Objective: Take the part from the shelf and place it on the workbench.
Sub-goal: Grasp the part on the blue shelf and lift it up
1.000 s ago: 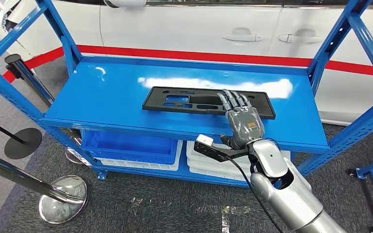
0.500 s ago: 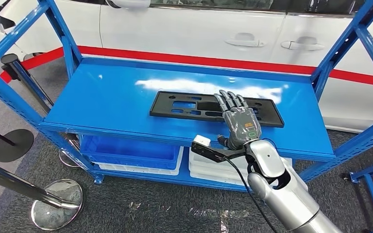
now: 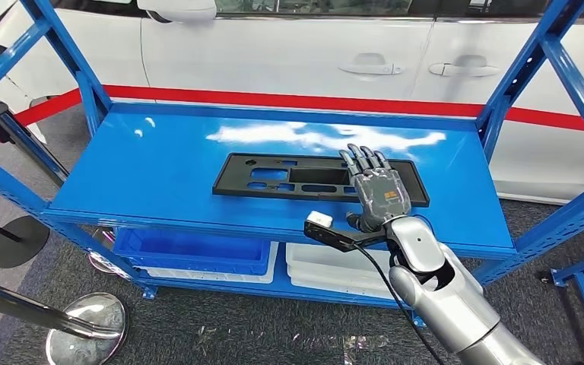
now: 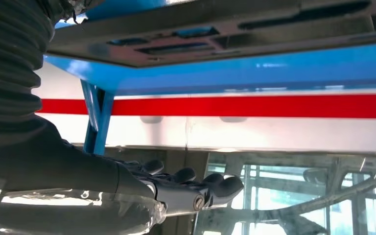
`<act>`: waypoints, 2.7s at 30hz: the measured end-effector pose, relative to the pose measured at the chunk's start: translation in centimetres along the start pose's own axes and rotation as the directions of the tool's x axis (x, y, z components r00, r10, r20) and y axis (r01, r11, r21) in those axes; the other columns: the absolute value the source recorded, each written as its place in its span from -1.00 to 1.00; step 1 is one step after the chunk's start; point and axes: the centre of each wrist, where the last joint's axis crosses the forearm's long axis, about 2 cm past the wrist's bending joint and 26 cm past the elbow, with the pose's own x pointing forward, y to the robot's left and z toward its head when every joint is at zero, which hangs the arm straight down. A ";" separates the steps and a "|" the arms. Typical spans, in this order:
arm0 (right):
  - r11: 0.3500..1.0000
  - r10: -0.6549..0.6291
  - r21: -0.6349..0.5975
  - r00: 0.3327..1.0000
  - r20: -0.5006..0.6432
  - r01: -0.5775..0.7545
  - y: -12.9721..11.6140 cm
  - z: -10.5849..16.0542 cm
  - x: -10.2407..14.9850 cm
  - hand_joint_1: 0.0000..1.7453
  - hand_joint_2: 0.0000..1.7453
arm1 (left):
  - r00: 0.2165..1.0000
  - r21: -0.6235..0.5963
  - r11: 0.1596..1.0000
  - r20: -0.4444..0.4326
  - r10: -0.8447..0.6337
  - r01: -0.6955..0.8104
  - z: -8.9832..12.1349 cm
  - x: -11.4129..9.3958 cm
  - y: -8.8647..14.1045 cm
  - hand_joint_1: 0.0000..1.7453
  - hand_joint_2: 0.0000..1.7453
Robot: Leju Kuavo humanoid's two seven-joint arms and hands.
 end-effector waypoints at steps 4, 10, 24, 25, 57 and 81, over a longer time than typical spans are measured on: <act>1.000 0.005 0.022 1.000 -0.020 -0.004 1.0 0.0 -0.4 -1.00 1.00 | 1.000 0.000 1.000 -0.004 0.003 -0.003 0.0 -0.3 0.0 -1.00 -1.00; 0.998 0.019 0.061 0.999 -0.050 -0.016 2.2 -0.2 -1.5 -1.00 1.00 | 1.000 -0.001 1.000 -0.001 0.009 -0.009 0.0 -0.2 0.0 -1.00 -1.00; 0.962 0.059 0.268 0.997 -0.051 -0.043 3.6 -1.0 -2.3 0.94 1.00 | 1.000 -0.002 1.000 0.008 0.024 -0.024 0.0 -0.1 0.1 -1.00 -1.00; 0.960 0.055 0.276 0.997 -0.047 -0.040 3.6 -1.1 -2.2 0.98 1.00 | 1.000 -0.002 1.000 0.008 0.026 -0.026 0.0 -0.1 0.1 -1.00 -1.00; 0.979 -0.119 0.168 0.992 0.027 0.113 1.0 -1.2 1.4 1.00 1.00 | 0.995 0.114 0.988 0.034 0.098 -0.102 0.0 -0.6 0.7 -1.00 1.00; 0.912 -0.054 -0.389 0.978 0.203 0.131 -11.3 3.8 3.4 1.00 1.00 | 0.994 0.120 0.987 0.012 0.105 -0.106 0.0 -0.7 0.9 -1.00 1.00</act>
